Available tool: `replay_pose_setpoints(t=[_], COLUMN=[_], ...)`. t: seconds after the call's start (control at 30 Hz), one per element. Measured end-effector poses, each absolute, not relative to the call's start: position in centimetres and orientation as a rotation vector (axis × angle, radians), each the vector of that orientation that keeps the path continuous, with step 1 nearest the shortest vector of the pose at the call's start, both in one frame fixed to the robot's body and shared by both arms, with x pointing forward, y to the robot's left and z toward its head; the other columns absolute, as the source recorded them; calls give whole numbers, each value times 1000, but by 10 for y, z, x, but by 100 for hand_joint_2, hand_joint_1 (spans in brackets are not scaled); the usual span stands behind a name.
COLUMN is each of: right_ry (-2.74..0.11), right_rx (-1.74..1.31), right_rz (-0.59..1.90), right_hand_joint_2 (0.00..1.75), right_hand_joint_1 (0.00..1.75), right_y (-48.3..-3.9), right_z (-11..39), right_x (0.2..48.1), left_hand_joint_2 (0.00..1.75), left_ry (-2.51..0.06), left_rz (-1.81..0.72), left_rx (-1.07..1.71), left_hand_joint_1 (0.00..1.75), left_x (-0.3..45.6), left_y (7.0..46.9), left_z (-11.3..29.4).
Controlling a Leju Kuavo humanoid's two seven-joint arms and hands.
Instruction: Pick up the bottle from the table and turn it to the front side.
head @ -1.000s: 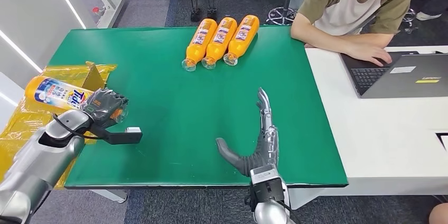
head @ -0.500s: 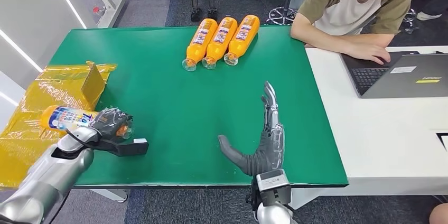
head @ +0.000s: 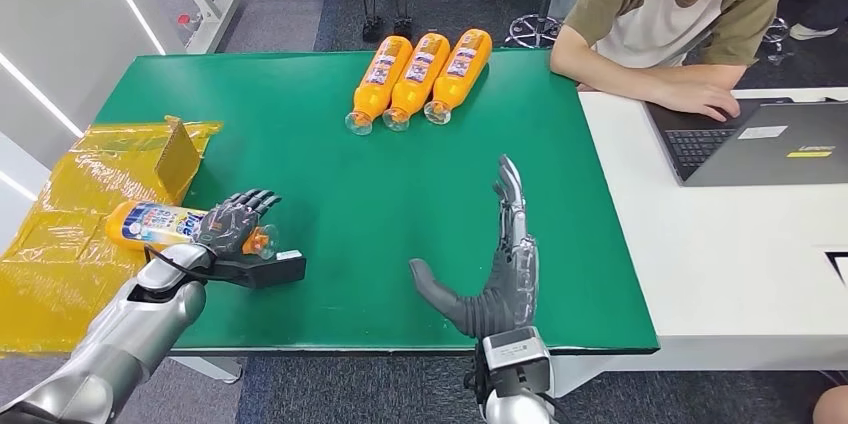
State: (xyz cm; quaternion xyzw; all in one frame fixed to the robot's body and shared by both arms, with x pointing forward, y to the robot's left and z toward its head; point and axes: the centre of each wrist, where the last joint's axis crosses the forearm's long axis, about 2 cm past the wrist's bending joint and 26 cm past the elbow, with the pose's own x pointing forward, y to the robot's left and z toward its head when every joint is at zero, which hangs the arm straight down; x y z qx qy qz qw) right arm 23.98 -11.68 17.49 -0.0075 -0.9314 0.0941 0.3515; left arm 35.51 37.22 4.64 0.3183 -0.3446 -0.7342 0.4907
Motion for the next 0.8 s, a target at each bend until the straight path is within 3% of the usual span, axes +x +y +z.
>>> replay_pose_setpoints(t=[0.2, 0.47, 0.8], right_ry=[-2406, -2400, -2385], right_rx=[-16, -56, -98], right_rz=[239, 224, 203], right_hand_joint_2=[175, 175, 175], right_hand_joint_1=[0, 0, 0], right_y=[-115, -117, -121], right_z=[175, 172, 169], right_x=[239, 235, 230], left_hand_joint_2=[175, 175, 175], left_ry=[-881, -1491, -2055], left_rz=[-1737, -1438, -1050], left_rx=[766, 805, 814], left_hand_joint_1=[0, 0, 0], left_x=[354, 365, 386], left_y=[372, 368, 308], left_z=[46, 63, 126])
